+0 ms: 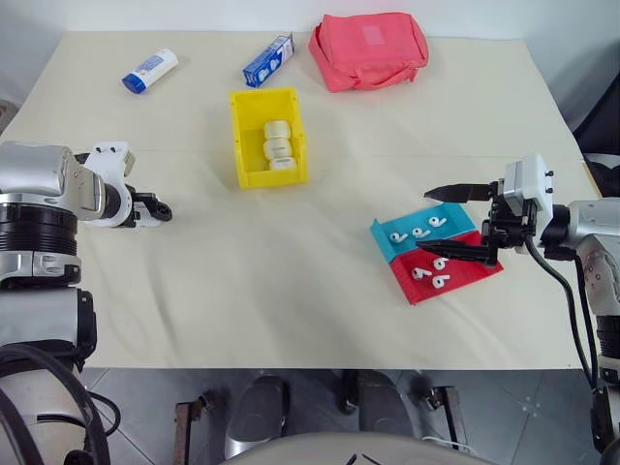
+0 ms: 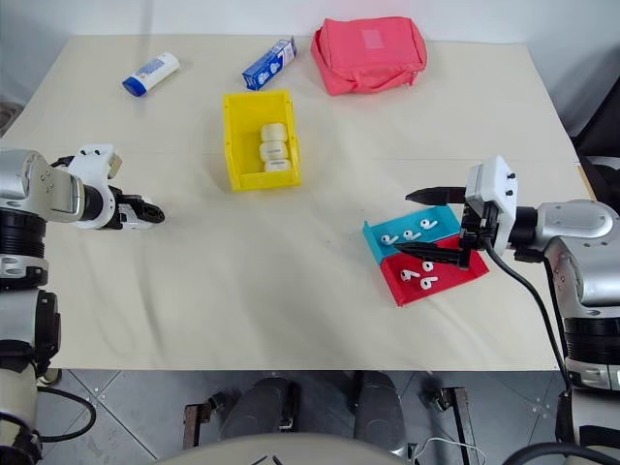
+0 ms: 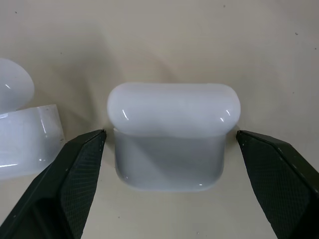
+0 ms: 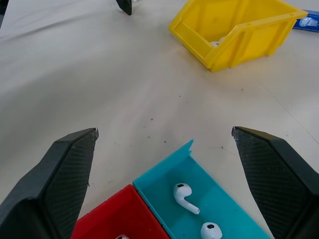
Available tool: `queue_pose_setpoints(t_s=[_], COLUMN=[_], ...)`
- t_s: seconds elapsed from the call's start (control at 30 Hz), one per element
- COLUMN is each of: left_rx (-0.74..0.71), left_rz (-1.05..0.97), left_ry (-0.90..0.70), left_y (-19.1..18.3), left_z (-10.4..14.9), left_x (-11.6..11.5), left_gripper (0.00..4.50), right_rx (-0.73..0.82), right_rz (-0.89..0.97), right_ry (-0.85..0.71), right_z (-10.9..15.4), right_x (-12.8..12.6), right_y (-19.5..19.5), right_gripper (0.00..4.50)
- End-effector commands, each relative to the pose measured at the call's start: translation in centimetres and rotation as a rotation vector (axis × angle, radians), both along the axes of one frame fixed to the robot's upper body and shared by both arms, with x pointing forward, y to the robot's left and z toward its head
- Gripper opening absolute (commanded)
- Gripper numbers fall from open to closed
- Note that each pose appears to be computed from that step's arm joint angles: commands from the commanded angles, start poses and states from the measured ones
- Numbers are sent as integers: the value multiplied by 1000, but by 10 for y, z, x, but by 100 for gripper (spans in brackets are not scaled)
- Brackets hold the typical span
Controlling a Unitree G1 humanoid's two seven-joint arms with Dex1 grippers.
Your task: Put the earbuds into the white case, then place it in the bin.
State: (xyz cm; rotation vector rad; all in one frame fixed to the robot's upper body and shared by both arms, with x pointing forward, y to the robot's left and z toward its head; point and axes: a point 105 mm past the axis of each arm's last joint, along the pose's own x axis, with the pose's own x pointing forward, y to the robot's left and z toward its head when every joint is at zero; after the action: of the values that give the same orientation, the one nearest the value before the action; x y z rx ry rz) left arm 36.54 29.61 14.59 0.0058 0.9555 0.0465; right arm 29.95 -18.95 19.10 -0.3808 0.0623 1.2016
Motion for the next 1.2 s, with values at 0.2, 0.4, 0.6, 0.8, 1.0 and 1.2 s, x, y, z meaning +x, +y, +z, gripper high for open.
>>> queue_pose_setpoints(t_s=[0.2,0.4,0.6,0.8,1.0,1.2], left_rx=[40,49,66,-90,-230,-340], left_rz=[1,15,-175,-840,-1189,-1496], left_ry=[37,46,-185,-695,-925,-1236], left_y=[4,10,-9,-95,-137,-202], left_z=[4,-2,23,84,109,130], left_x=[-7,-6,16,-3,-25,-30], left_gripper=[444,355,279,279,279,279], right_rx=[0,3,-8,-37,-68,-115], right_rz=[-10,-11,-27,-49,-91,-234], right_ry=[-62,-64,-73,-88,-85,-19], right_z=[17,18,21,29,34,26], right_x=[-1,1,1,-3,-9,-11], right_y=[-5,-4,-8,-15,-19,-28], right_gripper=[450,450,450,450,450,450])
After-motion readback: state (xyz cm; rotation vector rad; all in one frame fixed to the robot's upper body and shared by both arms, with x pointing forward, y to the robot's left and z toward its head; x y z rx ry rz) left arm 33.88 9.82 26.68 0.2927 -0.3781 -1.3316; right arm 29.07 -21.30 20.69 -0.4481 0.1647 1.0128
